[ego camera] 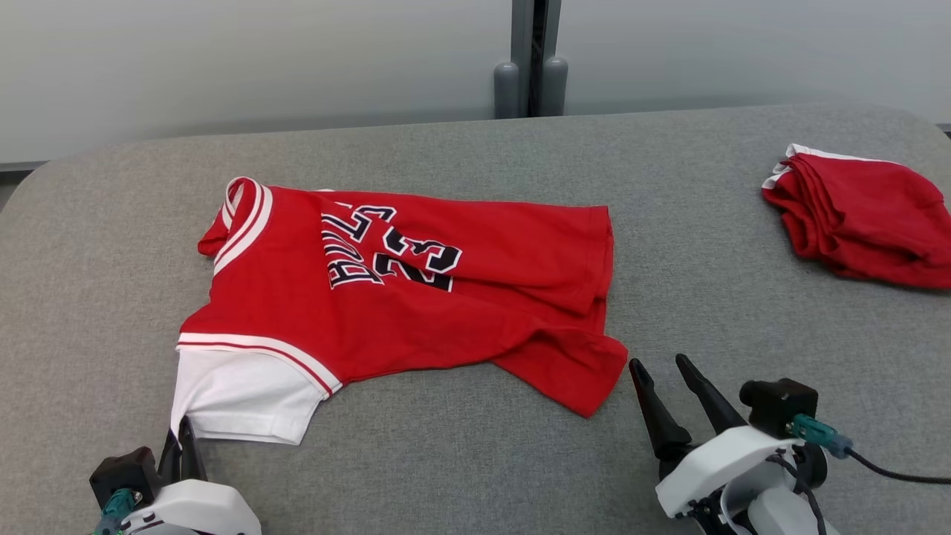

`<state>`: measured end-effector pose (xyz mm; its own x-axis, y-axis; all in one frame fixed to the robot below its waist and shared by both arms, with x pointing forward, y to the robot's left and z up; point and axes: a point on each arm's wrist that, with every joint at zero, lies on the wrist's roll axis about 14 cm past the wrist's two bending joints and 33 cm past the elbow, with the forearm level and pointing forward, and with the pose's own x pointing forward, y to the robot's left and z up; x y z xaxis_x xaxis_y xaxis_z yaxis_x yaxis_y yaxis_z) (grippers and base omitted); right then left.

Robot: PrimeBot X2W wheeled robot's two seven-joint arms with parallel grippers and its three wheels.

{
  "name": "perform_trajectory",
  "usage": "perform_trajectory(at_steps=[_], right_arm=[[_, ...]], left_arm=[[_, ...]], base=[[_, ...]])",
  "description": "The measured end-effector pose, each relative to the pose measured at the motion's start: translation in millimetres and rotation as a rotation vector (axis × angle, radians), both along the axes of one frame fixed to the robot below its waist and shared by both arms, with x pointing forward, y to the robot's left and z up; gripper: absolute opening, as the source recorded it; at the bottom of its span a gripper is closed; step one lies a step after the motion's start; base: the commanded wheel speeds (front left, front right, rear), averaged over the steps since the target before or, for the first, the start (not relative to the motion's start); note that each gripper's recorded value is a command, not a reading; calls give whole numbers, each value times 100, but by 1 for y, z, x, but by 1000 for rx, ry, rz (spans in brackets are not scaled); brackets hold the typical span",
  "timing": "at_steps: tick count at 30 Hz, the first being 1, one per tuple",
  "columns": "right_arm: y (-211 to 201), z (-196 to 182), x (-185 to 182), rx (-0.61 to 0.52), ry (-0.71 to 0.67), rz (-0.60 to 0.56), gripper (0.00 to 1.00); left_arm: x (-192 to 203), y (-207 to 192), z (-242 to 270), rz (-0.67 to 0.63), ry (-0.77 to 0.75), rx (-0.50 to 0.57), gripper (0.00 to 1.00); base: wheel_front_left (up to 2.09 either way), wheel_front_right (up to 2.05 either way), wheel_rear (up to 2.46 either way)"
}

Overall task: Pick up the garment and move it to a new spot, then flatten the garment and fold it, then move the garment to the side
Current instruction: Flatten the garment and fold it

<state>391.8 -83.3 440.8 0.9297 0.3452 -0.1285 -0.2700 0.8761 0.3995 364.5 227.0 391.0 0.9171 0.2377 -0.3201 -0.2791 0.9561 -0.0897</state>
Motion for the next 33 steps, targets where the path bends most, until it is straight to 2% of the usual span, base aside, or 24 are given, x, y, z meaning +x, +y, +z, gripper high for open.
perform_trajectory(at_steps=[8,12,13,15,16,17,24,28,33], right_arm=[[18,-19,19,-15,87,66,100],[24,-30,22,-27,132,94,94],[25,-31,23,-28,136,99,80],[29,-31,25,-23,141,110,41],[31,-32,24,-20,150,115,29],[33,-35,22,-22,157,124,0],[24,-18,31,-36,99,125,0],[12,8,38,-45,11,105,0],[-6,49,44,-49,-119,69,0]], left_arm=[[0,5,1,13,1,7,0],[0,5,2,15,1,7,0],[0,5,2,15,0,7,0],[1,5,3,15,-3,8,0],[1,5,4,15,-5,8,0],[2,5,4,16,-6,9,0],[10,1,19,2,-70,-19,0],[23,-12,48,-20,-193,-165,0],[39,-37,105,-113,-357,-364,0]], base=[[0,0,0],[0,0,0],[0,0,0],[0,0,0],[0,0,0],[0,0,0],[0,0,0],[0,0,0],[0,0,0]])
